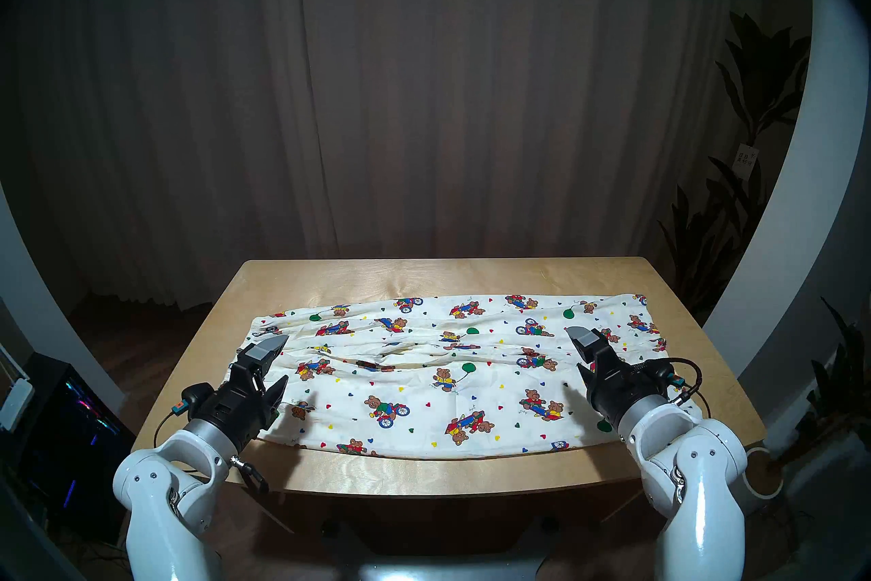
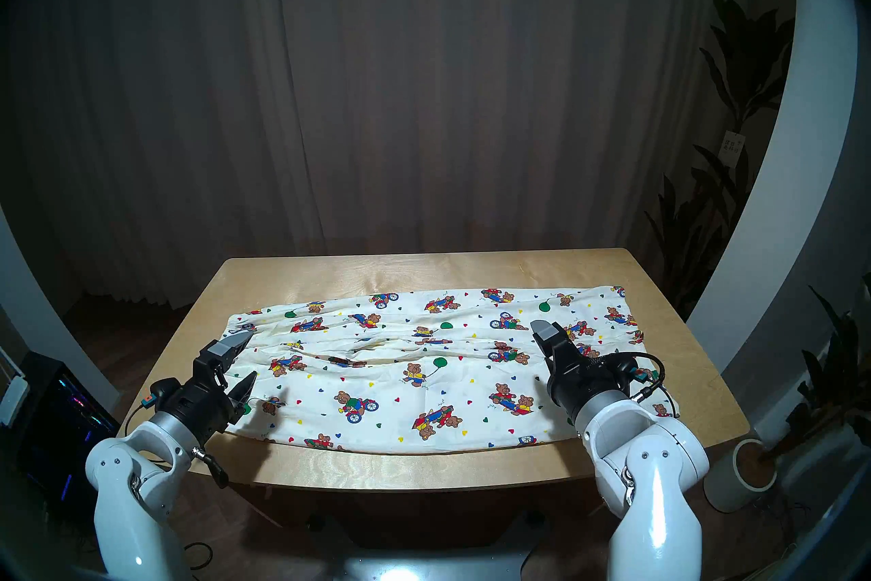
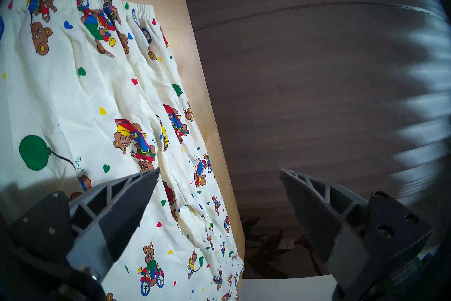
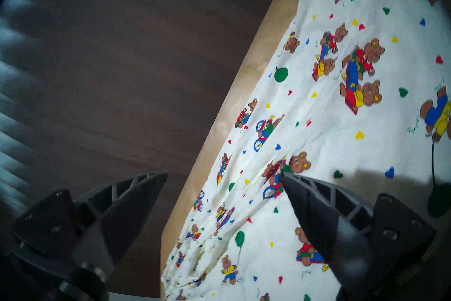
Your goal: Fold the pants in half lengthwise, then in half again, and set them down flat
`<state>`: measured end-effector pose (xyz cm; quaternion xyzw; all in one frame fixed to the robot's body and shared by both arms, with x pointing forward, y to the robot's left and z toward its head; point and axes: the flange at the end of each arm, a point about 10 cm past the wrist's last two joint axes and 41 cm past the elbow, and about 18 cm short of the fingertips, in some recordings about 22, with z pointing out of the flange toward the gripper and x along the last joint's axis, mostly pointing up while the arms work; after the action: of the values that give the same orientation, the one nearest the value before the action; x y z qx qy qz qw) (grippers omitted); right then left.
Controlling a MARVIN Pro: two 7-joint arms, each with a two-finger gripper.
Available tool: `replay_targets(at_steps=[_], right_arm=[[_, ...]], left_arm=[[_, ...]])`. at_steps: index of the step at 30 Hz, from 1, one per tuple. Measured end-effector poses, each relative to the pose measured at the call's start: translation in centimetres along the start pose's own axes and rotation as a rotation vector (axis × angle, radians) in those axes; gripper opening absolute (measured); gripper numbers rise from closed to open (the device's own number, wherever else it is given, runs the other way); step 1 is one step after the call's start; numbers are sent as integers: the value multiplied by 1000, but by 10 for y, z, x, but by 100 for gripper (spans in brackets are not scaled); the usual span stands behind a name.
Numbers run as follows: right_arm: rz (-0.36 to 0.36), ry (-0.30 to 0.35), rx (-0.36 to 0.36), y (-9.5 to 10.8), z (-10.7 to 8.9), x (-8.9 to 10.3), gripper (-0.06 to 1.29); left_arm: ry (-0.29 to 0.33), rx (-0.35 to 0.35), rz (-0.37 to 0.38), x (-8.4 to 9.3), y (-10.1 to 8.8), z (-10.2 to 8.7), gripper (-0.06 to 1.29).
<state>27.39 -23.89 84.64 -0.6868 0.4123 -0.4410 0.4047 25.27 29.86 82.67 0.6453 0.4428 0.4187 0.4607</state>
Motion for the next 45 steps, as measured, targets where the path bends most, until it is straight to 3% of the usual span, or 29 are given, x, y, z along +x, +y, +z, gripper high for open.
replay_targets(at_steps=[6, 9, 13, 17, 22, 29, 35, 38, 45], right_arm=[[155, -15, 14, 2, -7, 4, 122], [189, -15, -17, 1, -14, 7, 122], [170, -9, -72, -3, -20, 11, 122], [107, -5, -150, -10, -27, 16, 122], [60, -26, -213, -11, -30, 21, 122], [163, -86, -209, -3, -31, 30, 122], [230, -127, -251, 14, -35, 40, 122], [226, -137, -257, 19, -38, 45, 122], [141, -206, -234, 28, -42, 53, 122]], left_arm=[[9, 8, -49, -1, -5, 0, 124], [30, 38, -74, -1, -7, -3, 124], [60, 94, -91, 0, -9, -9, 124], [86, 169, -85, 0, -7, -16, 124], [89, 212, -85, -4, -1, -15, 124], [89, 260, -135, -12, 0, -11, 124], [125, 355, -185, -17, -3, -17, 124], [139, 381, -204, -19, -3, -21, 124], [149, 412, -229, -24, -6, -29, 124]])
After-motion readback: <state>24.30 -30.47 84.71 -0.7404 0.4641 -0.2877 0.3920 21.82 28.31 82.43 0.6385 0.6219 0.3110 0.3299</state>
